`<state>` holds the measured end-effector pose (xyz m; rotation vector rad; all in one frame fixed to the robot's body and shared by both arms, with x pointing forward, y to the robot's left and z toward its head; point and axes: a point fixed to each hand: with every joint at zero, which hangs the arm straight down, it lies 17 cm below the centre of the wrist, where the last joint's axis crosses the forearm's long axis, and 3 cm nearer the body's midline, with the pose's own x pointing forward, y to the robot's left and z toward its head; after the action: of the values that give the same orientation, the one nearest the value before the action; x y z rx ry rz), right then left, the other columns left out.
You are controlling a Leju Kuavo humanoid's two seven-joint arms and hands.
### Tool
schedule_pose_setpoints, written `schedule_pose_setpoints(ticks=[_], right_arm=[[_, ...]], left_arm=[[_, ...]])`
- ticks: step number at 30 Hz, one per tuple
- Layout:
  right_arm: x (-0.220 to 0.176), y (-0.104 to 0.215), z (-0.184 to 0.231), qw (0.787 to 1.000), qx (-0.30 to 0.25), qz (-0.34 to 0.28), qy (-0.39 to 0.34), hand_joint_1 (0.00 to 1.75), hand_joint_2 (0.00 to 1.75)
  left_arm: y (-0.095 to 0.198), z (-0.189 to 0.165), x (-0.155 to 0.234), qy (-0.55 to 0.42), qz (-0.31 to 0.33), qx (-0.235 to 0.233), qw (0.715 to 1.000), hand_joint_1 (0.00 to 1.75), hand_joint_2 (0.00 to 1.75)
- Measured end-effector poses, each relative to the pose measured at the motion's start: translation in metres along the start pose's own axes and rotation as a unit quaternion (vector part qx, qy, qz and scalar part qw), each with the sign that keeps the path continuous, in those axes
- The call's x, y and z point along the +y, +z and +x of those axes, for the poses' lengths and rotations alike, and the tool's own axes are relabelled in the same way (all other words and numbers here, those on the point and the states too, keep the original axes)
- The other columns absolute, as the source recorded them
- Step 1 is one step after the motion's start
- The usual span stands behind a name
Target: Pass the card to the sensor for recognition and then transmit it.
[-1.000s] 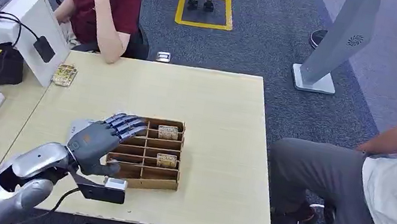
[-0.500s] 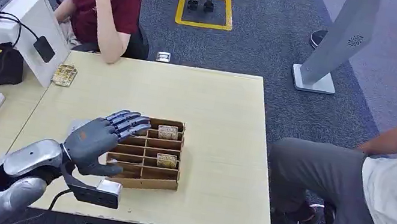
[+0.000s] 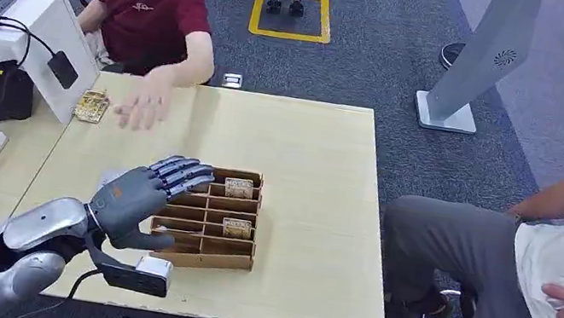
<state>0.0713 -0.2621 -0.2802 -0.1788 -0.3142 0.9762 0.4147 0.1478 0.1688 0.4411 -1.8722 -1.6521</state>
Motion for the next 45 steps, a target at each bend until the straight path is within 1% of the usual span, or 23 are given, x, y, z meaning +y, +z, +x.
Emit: schedule_pose_setpoints(ticks=[4, 9, 11, 14, 21, 29, 45], right_arm=[[0.0, 0.0, 0.0, 1.0, 0.0, 0.0, 0.0, 0.0, 1.75], [0.0, 0.0, 0.0, 1.0, 0.001, 0.0, 0.0, 0.0, 1.75], [0.0, 0.0, -0.001, 1.0, 0.003, 0.0, 0.0, 0.0, 1.75], [0.0, 0.0, -0.001, 1.0, 0.003, 0.0, 0.0, 0.0, 1.75], [0.0, 0.0, -0.001, 1.0, 0.002, 0.0, -0.001, 0.0, 1.75], [0.001, 0.0, -0.001, 1.0, 0.001, 0.001, -0.001, 0.0, 1.75], [0.001, 0.0, -0.002, 1.0, 0.002, -0.001, -0.002, 0.0, 1.75]], left_arm=[[-0.001, -0.005, 0.003, -0.02, 0.009, 0.012, 1.0, 0.0, 1.75], [-0.005, -0.029, 0.006, -0.084, 0.022, 0.064, 0.994, 0.0, 1.75], [-0.005, -0.042, 0.0, -0.103, 0.022, 0.088, 0.991, 0.0, 1.75], [-0.004, -0.051, -0.009, -0.107, 0.019, 0.101, 0.989, 0.0, 1.75], [-0.004, -0.06, -0.024, -0.097, 0.007, 0.116, 0.989, 0.0, 1.75], [-0.004, -0.064, -0.028, -0.093, 0.004, 0.125, 0.988, 0.0, 1.75], [-0.008, -0.062, -0.034, -0.091, 0.0, 0.126, 0.988, 0.0, 1.75]])
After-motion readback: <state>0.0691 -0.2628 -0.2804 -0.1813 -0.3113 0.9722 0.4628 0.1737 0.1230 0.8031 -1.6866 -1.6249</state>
